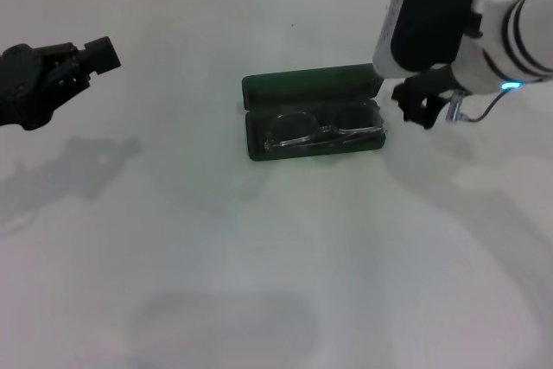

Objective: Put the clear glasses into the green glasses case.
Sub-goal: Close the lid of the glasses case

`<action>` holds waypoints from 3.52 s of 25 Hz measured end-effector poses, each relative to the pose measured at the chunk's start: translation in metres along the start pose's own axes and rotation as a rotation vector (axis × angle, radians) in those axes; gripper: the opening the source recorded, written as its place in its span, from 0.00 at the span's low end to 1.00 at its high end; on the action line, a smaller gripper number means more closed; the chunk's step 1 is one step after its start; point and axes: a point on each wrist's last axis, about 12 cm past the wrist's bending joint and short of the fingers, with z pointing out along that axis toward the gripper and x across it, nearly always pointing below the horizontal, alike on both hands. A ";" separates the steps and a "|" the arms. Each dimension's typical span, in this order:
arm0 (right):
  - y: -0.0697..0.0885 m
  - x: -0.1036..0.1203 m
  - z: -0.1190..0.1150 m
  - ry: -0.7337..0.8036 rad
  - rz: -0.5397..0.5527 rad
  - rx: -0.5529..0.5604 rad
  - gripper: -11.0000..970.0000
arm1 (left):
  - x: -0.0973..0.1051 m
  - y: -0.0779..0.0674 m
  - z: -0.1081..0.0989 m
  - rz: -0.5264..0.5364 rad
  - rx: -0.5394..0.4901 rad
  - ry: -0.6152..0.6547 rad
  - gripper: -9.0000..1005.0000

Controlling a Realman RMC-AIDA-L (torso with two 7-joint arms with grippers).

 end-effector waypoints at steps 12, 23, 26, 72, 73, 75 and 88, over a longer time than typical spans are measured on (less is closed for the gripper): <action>-0.010 0.021 -0.055 -0.120 0.077 0.189 0.02 | -0.006 0.001 0.011 -0.019 0.035 0.002 0.06; -0.010 0.031 -0.047 -0.123 0.116 0.194 0.02 | -0.013 0.005 0.036 0.002 0.091 0.051 0.06; -0.016 0.028 -0.046 -0.158 0.120 0.235 0.02 | -0.012 0.007 0.037 0.016 0.082 0.058 0.06; -0.008 0.010 0.021 0.038 0.198 -0.119 0.02 | 0.008 0.003 0.040 -0.006 0.085 0.149 0.06; -0.008 0.010 0.022 0.037 0.199 -0.124 0.02 | 0.008 0.003 0.040 -0.006 0.085 0.149 0.06; -0.007 0.010 0.023 0.039 0.201 -0.129 0.02 | 0.009 0.003 0.040 -0.007 0.084 0.148 0.06; -0.007 0.011 0.031 0.022 0.199 -0.145 0.02 | 0.011 0.002 0.041 -0.020 0.088 0.146 0.06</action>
